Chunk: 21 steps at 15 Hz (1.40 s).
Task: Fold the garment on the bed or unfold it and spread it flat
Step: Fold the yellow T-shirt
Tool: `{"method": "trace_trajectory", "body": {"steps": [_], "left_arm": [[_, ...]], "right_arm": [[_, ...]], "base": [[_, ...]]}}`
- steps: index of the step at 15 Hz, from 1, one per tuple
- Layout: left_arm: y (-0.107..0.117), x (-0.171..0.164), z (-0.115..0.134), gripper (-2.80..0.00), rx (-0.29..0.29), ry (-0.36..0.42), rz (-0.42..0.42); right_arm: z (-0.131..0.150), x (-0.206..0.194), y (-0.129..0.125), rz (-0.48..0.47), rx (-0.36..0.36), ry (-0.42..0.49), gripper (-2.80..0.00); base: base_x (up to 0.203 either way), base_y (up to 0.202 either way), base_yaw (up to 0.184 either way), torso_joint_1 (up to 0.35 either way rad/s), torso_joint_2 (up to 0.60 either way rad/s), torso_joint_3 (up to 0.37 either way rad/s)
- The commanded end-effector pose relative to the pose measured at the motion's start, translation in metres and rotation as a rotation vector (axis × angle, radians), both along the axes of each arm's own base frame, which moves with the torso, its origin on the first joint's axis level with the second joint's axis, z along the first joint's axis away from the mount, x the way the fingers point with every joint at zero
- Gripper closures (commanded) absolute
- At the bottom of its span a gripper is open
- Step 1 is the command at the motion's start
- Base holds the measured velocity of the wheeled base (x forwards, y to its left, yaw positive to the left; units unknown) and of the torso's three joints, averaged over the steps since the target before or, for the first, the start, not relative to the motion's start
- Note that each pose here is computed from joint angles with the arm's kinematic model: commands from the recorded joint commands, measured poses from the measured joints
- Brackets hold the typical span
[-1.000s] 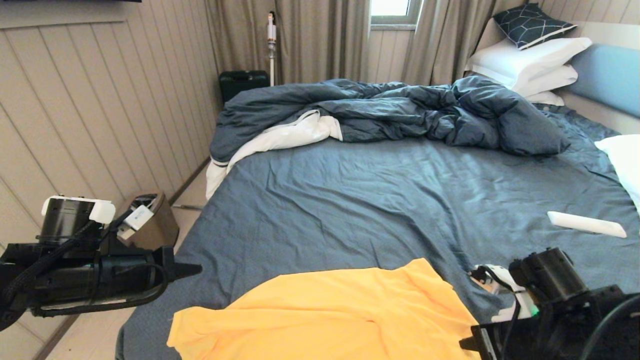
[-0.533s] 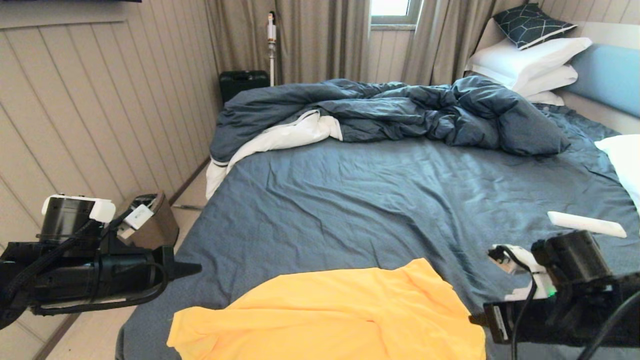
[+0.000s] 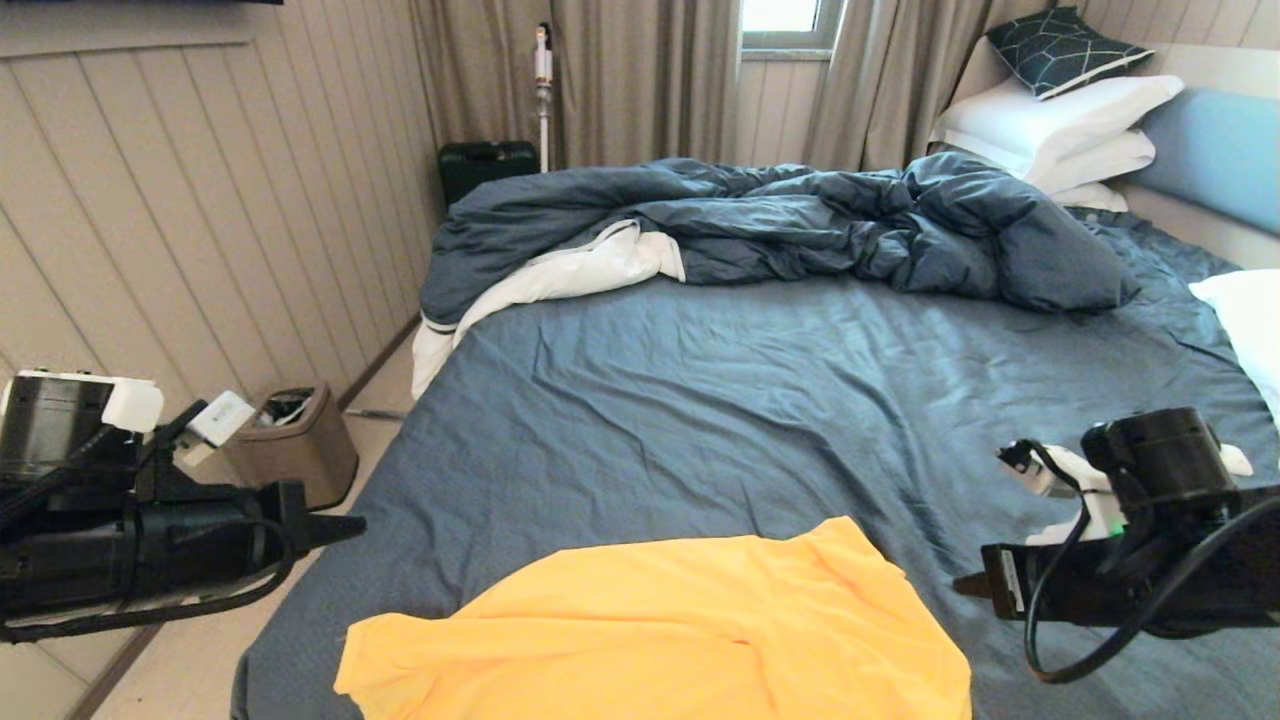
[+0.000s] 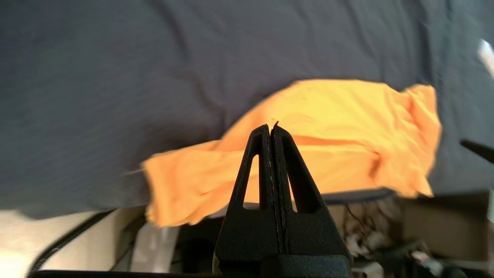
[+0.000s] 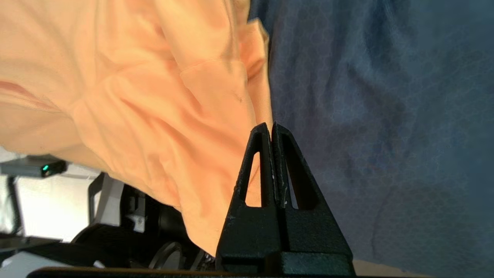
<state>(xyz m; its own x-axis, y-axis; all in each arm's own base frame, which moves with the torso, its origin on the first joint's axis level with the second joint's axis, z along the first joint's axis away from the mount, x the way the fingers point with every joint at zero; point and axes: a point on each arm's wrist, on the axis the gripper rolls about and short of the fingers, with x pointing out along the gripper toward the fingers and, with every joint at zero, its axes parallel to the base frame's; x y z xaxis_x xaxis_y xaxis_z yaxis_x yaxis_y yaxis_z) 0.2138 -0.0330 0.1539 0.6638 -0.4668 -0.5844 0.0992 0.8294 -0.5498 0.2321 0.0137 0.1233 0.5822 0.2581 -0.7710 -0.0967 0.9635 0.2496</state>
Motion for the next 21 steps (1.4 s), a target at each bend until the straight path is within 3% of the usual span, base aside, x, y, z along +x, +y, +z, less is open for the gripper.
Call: {"method": "trace_trajectory", "body": {"steps": [1, 2, 3, 6, 14, 17, 21], "left_arm": [[0.002, -0.011, 0.011, 0.00, 0.018, -0.048, 0.018], [0.003, -0.014, 0.013, 0.00, 0.019, -0.048, 0.018], [0.003, -0.015, 0.013, 0.00, 0.021, -0.041, 0.019], [0.003, -0.016, 0.013, 0.00, 0.020, -0.033, 0.018], [0.003, -0.013, 0.001, 0.00, 0.038, 0.053, 0.037], [0.004, -0.010, 0.007, 0.00, 0.070, 0.038, 0.077], [0.004, -0.009, 0.013, 0.00, 0.073, 0.041, 0.082]], "right_arm": [[-0.018, 0.007, -0.002, 0.000, 0.015, 0.078, 0.00], [-0.026, 0.010, -0.003, 0.003, 0.023, 0.111, 0.00], [-0.031, 0.010, -0.002, 0.007, 0.026, 0.129, -2.80], [-0.033, 0.008, -0.002, 0.068, 0.048, 0.127, -2.80], [-0.018, 0.007, 0.001, 0.091, 0.056, 0.060, -2.80], [-0.021, 0.010, 0.007, 0.160, 0.116, 0.071, -2.80], [-0.034, 0.021, 0.008, 0.165, 0.124, 0.108, -2.80]], "base": [[0.000, 0.000, 0.000, 0.000, 0.00, 0.000], [0.000, 0.000, 0.000, 0.000, 0.00, 0.000], [0.000, 0.000, 0.000, 0.000, 0.00, 0.000], [0.000, 0.000, 0.000, 0.000, 0.00, 0.000], [0.000, 0.000, 0.000, 0.000, 0.00, 0.000], [0.000, 0.000, 0.000, 0.000, 0.00, 0.000], [0.000, 0.000, 0.000, 0.000, 0.00, 0.000]]}}
